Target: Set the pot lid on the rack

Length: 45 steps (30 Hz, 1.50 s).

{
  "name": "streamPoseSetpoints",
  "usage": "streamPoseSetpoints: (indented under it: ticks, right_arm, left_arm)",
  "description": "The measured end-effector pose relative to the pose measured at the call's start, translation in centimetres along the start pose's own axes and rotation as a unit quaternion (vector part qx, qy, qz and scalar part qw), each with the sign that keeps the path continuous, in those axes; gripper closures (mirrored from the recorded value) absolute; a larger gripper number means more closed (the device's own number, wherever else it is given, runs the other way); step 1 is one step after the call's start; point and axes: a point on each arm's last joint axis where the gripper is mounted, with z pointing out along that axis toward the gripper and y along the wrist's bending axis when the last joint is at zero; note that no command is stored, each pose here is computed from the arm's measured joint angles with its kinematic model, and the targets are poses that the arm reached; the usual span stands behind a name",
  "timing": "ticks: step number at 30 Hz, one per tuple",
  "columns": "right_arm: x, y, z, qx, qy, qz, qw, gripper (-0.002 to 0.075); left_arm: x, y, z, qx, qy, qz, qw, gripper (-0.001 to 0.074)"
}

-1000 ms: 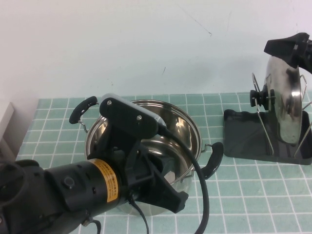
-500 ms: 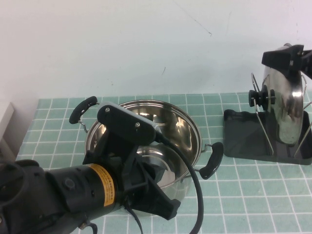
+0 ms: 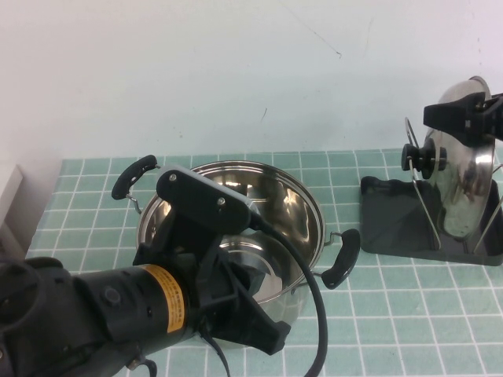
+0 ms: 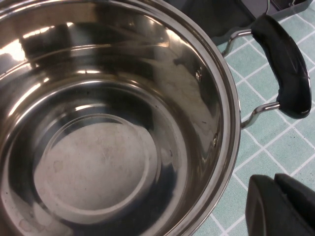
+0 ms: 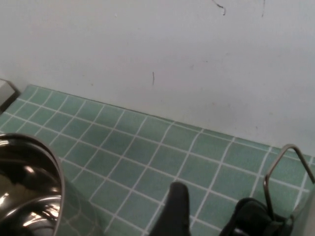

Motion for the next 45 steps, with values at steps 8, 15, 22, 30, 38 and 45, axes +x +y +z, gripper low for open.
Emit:
streamPoseSetpoints:
  ticks: [8, 15, 22, 30, 38, 45]
  right_arm:
    - [0.7, -0.1, 0.0, 0.005, 0.041, -0.029, 0.999, 0.0067]
    - [1.0, -0.1, -0.1, 0.002, 0.055, -0.025, 0.998, 0.0067]
    - [0.8, 0.0, -0.3, 0.010, 0.055, -0.030, 0.998, 0.0067]
    - [-0.3, -0.7, -2.9, 0.021, 0.034, -0.033, 0.999, 0.0068]
    - [-2.4, 0.2, -8.4, 0.002, -0.008, -0.031, 0.999, 0.0144]
    - [-3.0, 5.0, -11.9, -0.113, 0.010, -0.082, 0.990, 0.0621]
  left_arm:
    - [0.0, 0.0, 0.0, -0.001, 0.001, 0.000, 1.000, 0.0737]
    - [0.0, 0.0, 0.0, -0.001, 0.001, 0.000, 1.000, 0.0737]
    - [0.4, 0.2, 0.0, -0.011, 0.020, 0.006, 1.000, 0.0737]
    - [0.9, 0.5, -0.1, -0.027, 0.051, 0.028, 0.998, 0.0737]
    - [0.1, 0.9, -1.4, -0.060, 0.089, 0.030, 0.994, 0.0737]
    - [-3.4, 2.0, -6.6, -0.163, 0.152, 0.037, 0.974, 0.0737]
